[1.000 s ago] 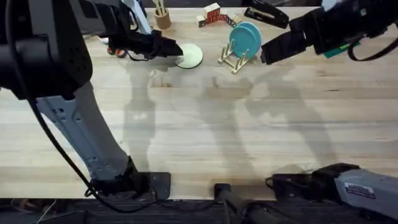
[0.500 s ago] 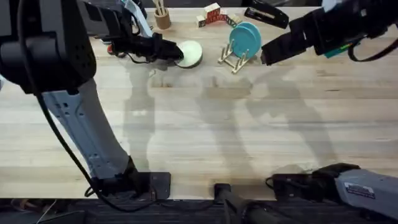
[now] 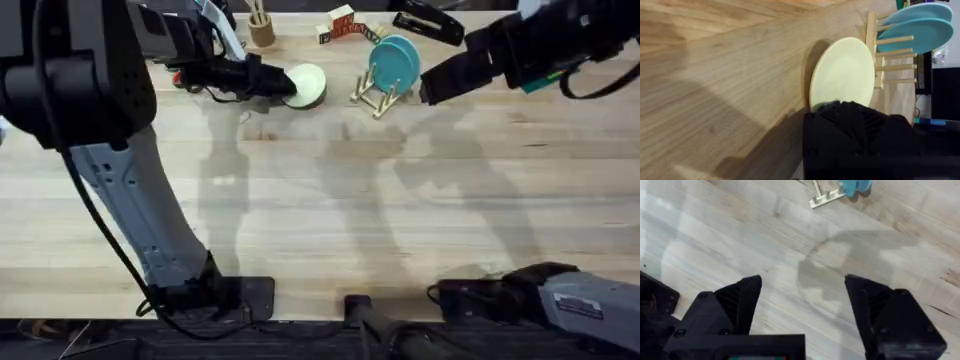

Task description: Pick up the plates from the table one by one and place each into a slot on the dish rack.

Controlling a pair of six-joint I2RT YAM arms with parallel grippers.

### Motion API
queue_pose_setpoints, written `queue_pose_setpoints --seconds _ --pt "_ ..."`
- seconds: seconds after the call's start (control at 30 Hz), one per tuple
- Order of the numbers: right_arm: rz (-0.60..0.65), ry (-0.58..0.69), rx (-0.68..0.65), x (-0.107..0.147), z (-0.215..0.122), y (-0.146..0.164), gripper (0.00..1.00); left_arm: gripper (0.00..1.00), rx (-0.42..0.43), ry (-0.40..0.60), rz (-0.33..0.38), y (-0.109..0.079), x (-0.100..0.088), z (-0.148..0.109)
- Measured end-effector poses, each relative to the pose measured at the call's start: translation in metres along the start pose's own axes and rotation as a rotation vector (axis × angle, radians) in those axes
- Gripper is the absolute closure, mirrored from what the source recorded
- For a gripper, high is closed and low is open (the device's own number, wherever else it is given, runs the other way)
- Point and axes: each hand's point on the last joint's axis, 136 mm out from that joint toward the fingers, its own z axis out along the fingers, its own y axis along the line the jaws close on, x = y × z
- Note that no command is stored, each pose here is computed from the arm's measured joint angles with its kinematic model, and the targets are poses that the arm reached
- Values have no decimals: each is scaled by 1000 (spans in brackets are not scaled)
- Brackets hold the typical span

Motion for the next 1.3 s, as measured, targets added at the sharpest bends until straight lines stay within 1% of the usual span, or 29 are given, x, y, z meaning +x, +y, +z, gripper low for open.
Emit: queue_pose_setpoints --seconds 0.33,0.5,0.6,0.7,0.87,1.1,1.2,1.3 --pt "0 -1 -8 0 0 1 6 962 1 -1 1 0 0 0" --pt "-1 -9 -39 -2 0 7 5 961 33 -1 -7 0 0 3" --pt "-3 -22 -61 -5 0 10 5 961 37 -2 -6 0 0 3" --pt "-1 -66 -92 -16 -1 15 5 961 37 -2 -6 0 0 3" --pt "40 -133 -124 -37 3 19 5 960 37 -2 -6 0 0 3" --pt "48 -158 -164 -68 39 30 5 961 37 -2 -8 0 -1 3" --pt "68 -181 -183 -84 55 36 6 961 37 -2 -8 0 -1 3" --pt "105 -187 -199 -94 70 40 6 961 37 -2 -9 0 -1 3"
